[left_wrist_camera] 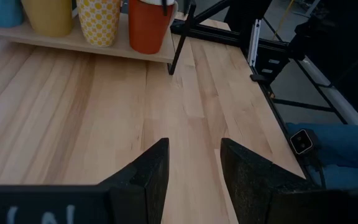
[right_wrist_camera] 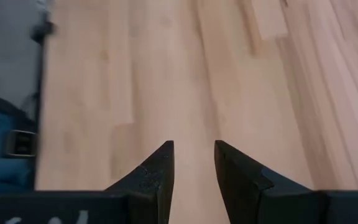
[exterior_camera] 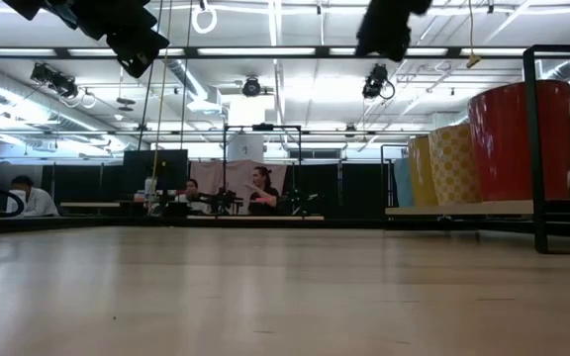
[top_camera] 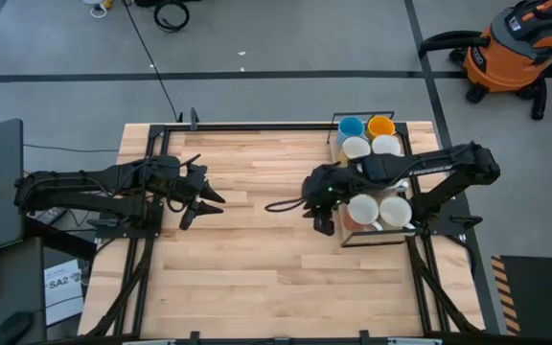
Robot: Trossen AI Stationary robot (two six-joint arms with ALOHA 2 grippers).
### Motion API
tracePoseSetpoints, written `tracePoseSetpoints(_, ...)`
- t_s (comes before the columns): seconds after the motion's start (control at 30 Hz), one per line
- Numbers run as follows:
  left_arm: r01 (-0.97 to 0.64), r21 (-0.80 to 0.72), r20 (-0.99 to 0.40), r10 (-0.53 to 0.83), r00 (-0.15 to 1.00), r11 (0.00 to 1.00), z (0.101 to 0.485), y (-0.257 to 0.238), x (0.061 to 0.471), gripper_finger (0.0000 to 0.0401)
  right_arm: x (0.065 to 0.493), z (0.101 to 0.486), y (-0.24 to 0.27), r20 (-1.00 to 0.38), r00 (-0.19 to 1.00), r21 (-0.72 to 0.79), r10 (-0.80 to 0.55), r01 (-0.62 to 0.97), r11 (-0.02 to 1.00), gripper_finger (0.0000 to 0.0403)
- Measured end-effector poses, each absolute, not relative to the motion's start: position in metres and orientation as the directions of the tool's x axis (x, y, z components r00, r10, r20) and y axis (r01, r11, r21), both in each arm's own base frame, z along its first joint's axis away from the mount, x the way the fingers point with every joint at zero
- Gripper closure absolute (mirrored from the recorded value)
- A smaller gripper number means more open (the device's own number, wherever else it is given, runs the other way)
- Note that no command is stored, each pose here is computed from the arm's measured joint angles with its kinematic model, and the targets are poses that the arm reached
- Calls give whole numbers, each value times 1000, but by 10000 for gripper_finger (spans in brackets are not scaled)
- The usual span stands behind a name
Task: Place coffee mugs
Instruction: Return to Home Position
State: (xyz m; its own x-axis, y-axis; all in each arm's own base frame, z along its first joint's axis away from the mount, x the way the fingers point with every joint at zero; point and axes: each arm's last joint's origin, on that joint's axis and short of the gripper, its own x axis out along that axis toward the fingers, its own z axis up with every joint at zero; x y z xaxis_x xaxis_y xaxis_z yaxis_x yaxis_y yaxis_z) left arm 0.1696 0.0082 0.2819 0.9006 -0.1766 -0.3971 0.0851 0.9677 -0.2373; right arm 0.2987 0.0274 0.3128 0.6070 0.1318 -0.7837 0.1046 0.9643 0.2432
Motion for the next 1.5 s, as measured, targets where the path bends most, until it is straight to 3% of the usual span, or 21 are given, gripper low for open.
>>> tracePoseSetpoints(0.3,86,-235,-397,-176,901,968,282,8,170,250,285,383,20,-753,623,217,213,-70,974,282)
tracePoseSetpoints(0.47,86,-235,-397,-176,901,968,282,8,170,250,261,418,14,-777,616,138,128,-32,990,282)
tracePoseSetpoints(0.73,85,-237,-396,-176,901,968,282,8,170,250,197,446,8,-665,744,17,68,-76,997,282)
tracePoseSetpoints(1.07,44,-219,-400,-131,907,975,282,10,170,250,120,404,0,-422,906,32,31,-19,999,282)
tracePoseSetpoints(1.5,39,-217,-401,-125,907,976,282,10,170,250,80,330,-1,-174,985,139,19,6,990,282)
